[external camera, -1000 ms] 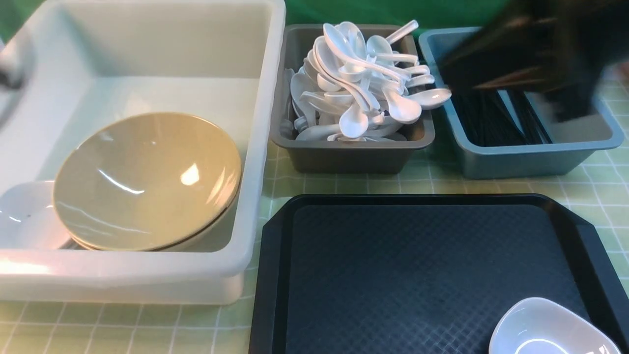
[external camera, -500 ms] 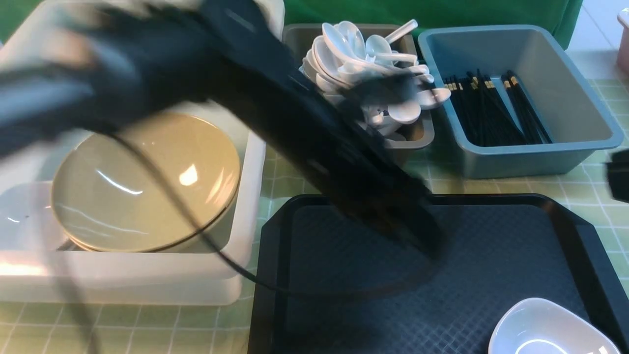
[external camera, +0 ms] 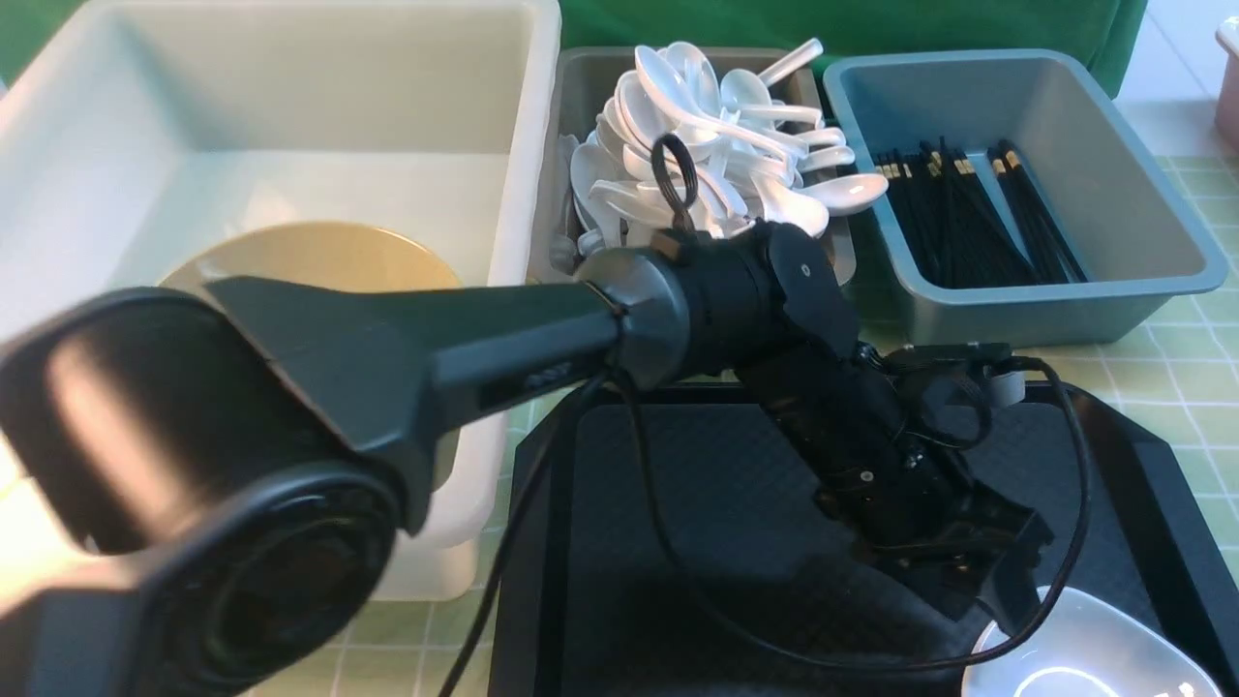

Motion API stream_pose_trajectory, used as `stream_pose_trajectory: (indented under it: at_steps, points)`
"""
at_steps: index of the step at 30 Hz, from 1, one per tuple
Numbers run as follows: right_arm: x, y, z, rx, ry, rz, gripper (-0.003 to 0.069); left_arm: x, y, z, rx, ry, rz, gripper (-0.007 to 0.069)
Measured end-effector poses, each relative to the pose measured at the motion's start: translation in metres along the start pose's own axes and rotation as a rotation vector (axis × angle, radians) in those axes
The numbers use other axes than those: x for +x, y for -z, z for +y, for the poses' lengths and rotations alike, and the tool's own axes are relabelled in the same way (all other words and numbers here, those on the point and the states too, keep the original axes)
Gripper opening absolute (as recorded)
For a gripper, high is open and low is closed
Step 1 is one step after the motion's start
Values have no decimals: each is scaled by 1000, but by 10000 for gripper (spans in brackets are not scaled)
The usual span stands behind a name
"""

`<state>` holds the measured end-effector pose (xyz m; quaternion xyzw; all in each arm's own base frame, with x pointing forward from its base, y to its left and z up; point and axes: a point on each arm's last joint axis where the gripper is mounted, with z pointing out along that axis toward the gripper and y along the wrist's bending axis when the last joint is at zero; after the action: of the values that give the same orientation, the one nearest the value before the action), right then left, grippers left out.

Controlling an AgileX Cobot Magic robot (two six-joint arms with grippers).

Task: On green table put chopsticks spoon bowls plates into blue grey white boxes.
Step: 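Grasp the small white bowl on the black tray by its rim with the left gripper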

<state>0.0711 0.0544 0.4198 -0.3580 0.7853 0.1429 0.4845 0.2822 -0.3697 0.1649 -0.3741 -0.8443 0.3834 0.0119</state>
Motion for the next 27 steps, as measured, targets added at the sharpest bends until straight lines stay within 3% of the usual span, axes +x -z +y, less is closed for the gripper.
stream_pose_trajectory:
  at_steps: [5,7,11,17,24,27]
  points:
    - [2,0,1,-8,3,22,97,2,-20,14,44,42,12,342]
    - [3,0,1,-9,2,30,99,4,-28,16,109,43,17,326]
    - [3,0,1,-10,-12,31,101,5,-32,17,142,36,25,245]
    - [3,0,1,-9,-22,32,110,6,-26,22,150,31,35,31]
    - [0,0,0,4,-25,6,112,-6,38,21,148,7,-56,15]
    - [-6,-1,-1,7,-27,-63,116,-10,92,19,138,-8,-143,15]
